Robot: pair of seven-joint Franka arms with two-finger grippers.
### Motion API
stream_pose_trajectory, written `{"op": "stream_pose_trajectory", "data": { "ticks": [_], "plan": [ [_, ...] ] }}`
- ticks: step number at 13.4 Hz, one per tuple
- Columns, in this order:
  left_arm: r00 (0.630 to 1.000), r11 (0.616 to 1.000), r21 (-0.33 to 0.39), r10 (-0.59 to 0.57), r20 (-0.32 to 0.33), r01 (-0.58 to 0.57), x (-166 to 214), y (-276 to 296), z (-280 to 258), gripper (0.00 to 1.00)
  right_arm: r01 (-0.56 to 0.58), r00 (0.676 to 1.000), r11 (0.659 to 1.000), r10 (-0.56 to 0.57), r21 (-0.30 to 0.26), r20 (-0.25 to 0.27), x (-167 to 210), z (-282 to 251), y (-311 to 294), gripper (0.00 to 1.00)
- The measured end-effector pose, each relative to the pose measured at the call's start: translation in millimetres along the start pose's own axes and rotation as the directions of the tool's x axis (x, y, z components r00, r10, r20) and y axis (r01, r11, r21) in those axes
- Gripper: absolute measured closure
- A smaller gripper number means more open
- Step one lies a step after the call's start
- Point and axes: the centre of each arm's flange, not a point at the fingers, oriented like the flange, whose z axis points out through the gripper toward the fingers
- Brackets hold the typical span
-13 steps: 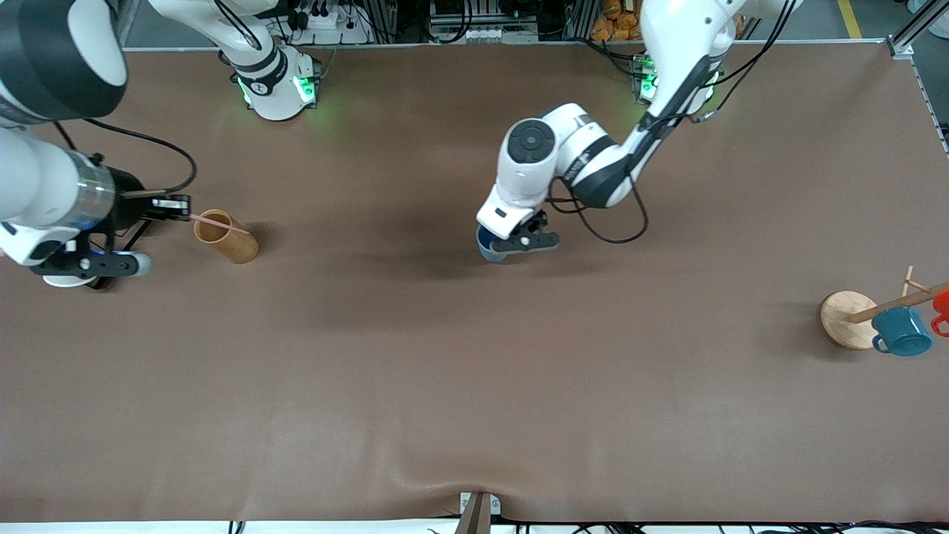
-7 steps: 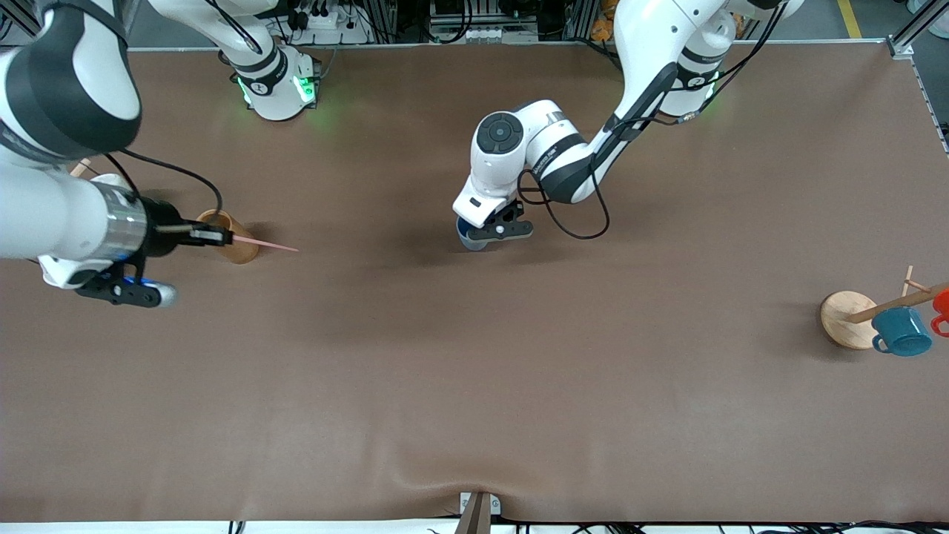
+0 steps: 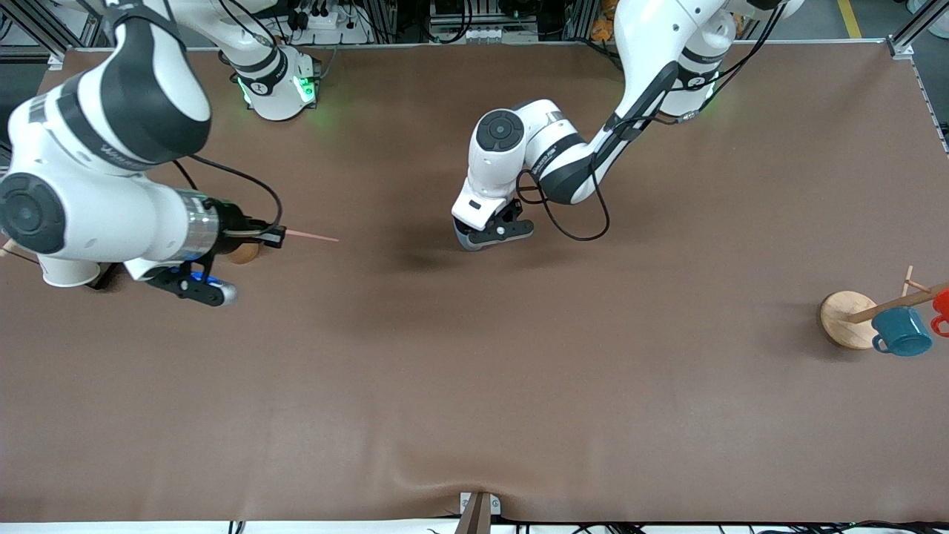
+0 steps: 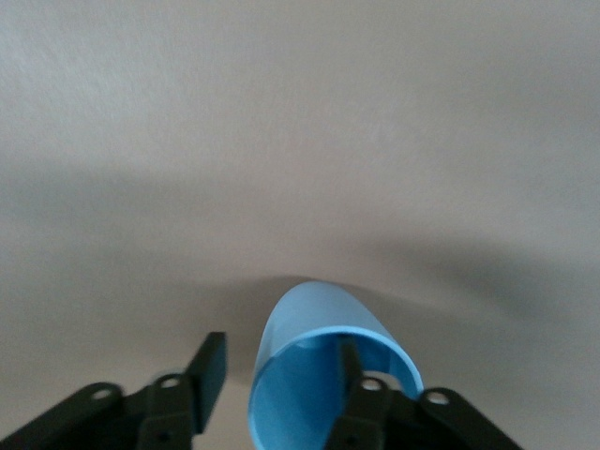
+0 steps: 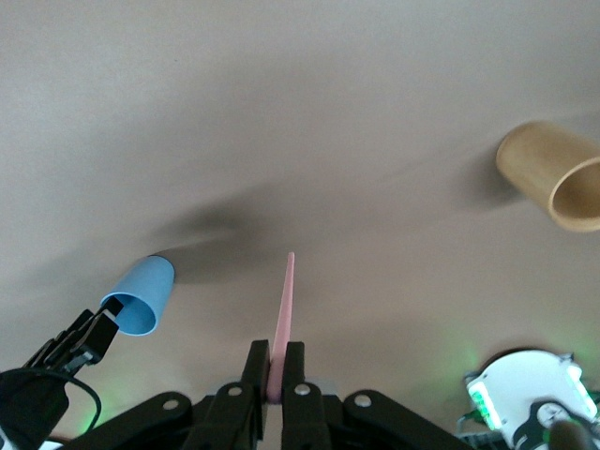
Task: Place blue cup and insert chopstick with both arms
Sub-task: 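Carry the blue cup mid-table with the left gripper while the right gripper follows, then release the blue cup and raise the left gripper while the right gripper aligns the chopstick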
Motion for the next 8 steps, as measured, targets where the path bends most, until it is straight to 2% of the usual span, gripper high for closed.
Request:
{"op": "stream_pose_trajectory", "data": {
  "ticks": [3, 4, 6, 8],
  "plan": [
    [0.997, 0.999, -0.033, -0.046, -0.070, 0.044, 31.5, -8.4, -61.8, 0.07, -0.080, 0.997, 0.997, 0.080, 0.004, -0.011, -39.1, 14.8, -53.8, 0.91],
    [0.993, 0.997, -0.047, -0.069, -0.098, 0.065, 45.3, -15.4, -86.3, 0.01, -0.105, 0.994, 0.994, 0.105, 0.013, -0.017, -54.3, 20.0, -73.2, 0.91],
    [0.983, 0.992, -0.065, -0.118, -0.143, 0.109, 71.0, -32.2, -129.2, 0.00, -0.164, 0.986, 0.985, 0.165, 0.048, -0.030, -84.4, 30.0, -109.5, 0.91],
    [0.979, 0.990, -0.062, -0.134, -0.153, 0.126, 99.9, -51.6, -163.4, 0.00, -0.205, 0.977, 0.976, 0.208, 0.074, -0.039, -115.2, 45.2, -142.9, 0.91]
  ]
}}
